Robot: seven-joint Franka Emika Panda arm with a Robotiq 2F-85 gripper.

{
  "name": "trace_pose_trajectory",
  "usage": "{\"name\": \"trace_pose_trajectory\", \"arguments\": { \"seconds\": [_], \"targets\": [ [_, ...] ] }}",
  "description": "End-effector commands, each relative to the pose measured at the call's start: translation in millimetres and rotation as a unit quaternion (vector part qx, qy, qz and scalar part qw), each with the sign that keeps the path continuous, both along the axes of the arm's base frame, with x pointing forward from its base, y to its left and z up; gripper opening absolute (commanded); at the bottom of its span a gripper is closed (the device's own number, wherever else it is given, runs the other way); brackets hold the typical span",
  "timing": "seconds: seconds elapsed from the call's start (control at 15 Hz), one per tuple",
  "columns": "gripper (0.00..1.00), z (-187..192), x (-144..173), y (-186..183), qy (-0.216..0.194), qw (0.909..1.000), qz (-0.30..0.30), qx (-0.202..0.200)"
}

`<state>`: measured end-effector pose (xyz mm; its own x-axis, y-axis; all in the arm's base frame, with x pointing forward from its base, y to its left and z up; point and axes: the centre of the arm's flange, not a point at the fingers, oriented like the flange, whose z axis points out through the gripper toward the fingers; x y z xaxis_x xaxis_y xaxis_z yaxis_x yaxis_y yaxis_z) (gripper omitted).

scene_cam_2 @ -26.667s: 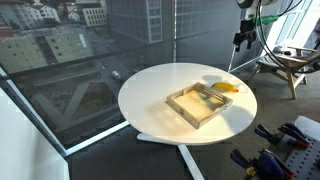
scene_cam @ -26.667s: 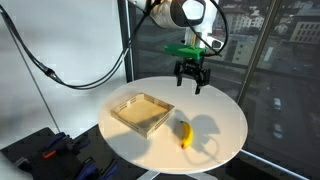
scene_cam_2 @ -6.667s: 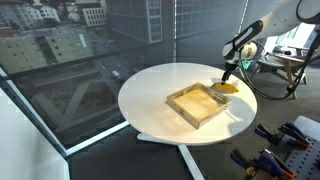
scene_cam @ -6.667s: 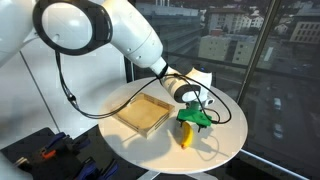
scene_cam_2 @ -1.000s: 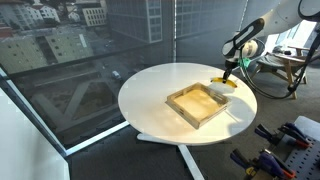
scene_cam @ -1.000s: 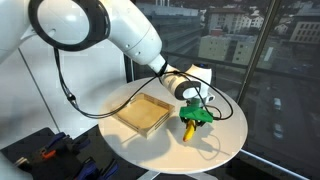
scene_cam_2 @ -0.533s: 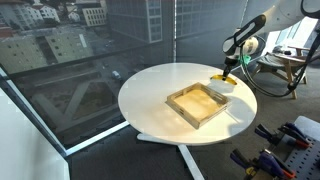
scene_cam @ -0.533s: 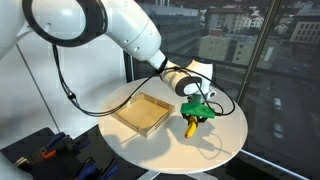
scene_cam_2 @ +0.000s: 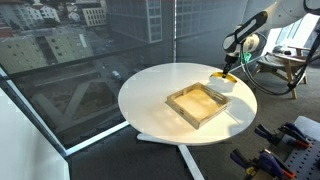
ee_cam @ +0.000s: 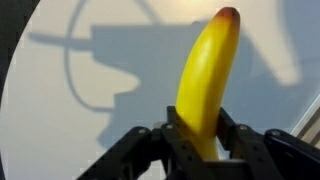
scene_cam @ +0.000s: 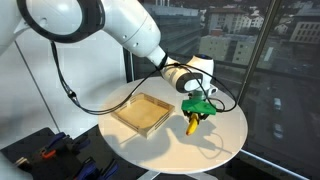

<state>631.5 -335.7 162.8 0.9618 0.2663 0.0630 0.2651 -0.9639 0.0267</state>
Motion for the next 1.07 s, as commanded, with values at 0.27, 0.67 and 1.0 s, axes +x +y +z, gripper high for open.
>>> {"name": "trace_pose_trajectory", "arguments": {
  "seconds": [0.27, 0.67, 1.0],
  "targets": [
    [0.16, 27.1, -7.3, 8.7, 0.035, 0.9993, -0.014, 0.006],
    [0.16, 39.1, -6.9, 12.5, 0.05, 0.9985, -0.021, 0.004],
    [0.16, 50.5, -6.5, 13.4, 0.059, 0.9978, -0.03, 0.001]
  ]
}}
